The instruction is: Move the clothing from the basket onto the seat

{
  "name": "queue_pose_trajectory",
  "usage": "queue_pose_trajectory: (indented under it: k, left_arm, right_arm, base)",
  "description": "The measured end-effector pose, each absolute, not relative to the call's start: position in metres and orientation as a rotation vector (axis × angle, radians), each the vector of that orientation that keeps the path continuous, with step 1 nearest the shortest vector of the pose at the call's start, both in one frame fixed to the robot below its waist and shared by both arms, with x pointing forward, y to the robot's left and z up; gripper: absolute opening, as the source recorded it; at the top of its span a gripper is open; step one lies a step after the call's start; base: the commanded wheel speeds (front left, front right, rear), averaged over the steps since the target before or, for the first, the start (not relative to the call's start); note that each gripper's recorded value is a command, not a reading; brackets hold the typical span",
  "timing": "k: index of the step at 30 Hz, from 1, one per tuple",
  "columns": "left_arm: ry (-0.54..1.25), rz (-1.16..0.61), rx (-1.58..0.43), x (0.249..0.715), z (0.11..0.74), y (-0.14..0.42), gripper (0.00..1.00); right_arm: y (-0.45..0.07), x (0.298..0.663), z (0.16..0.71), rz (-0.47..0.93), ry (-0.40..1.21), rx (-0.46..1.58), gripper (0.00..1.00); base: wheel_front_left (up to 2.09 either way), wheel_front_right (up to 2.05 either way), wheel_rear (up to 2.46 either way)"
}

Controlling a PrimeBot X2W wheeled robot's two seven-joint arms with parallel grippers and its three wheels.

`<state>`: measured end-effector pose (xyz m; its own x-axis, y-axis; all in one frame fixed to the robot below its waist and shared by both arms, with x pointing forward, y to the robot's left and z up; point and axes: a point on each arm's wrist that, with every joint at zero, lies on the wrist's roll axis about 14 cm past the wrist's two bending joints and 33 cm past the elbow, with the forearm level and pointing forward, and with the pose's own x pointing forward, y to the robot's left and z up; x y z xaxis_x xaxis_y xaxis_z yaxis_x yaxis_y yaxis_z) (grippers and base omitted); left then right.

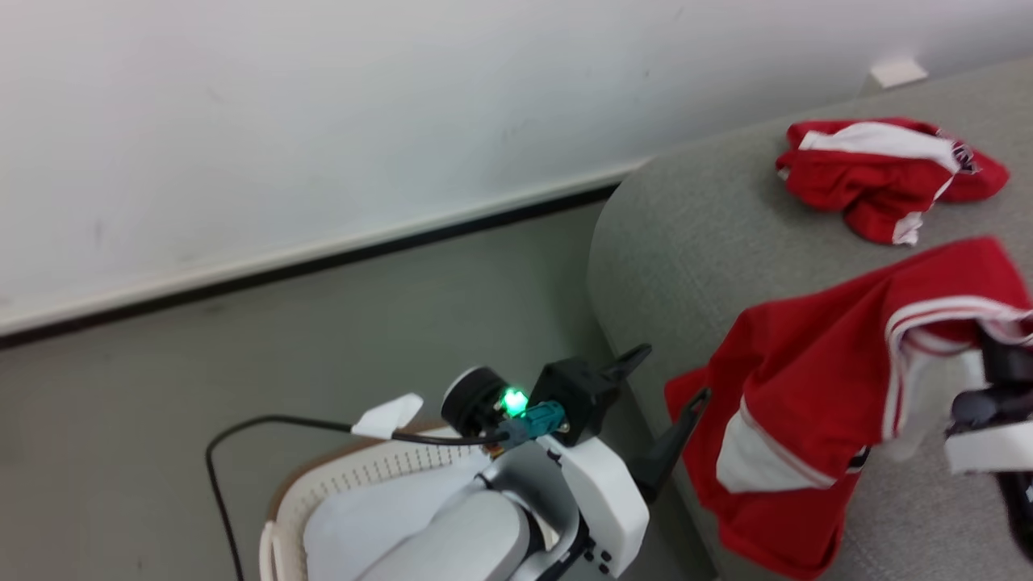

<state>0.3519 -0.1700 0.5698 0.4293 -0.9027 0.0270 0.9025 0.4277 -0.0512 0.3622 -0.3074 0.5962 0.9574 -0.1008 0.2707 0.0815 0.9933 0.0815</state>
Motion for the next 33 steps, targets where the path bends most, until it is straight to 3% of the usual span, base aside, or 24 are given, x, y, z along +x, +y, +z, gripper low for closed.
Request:
queue_pose_trajectory:
  k: [11,16,23,27,33]
  left_arm:
    - [-0.014,-1.113,-0.042,0.440,0.531,-0.165,1.00]
    - [0.024,-1.082,-0.093,0.475,0.487,-0.157,1.00]
    - [0.100,-1.003,-0.185,0.497,0.432,-0.141,1.00]
    - [0.131,-0.956,-0.199,0.505,0.410,-0.128,1.00]
    - [0.196,-0.910,-0.193,0.510,0.374,-0.113,1.00]
  right_arm:
    - [-0.356,0.483,0.678,-0.170,-0.497,0.008,0.00]
    - [-0.404,0.537,0.699,-0.290,-0.550,0.005,0.00]
    - [-0.469,0.569,0.697,-0.478,-0.529,-0.130,0.00]
    - [-0.512,0.566,0.657,-0.613,-0.402,-0.219,0.00]
    - [-0.551,0.539,0.517,-0.783,-0.086,-0.174,0.00]
  base:
    - [0.00,0.00,0.00]
    - [0.00,0.00,0.00]
    - [0.00,0.00,0.00]
    - [0.00,0.00,0.00]
    - [0.00,0.00,0.00]
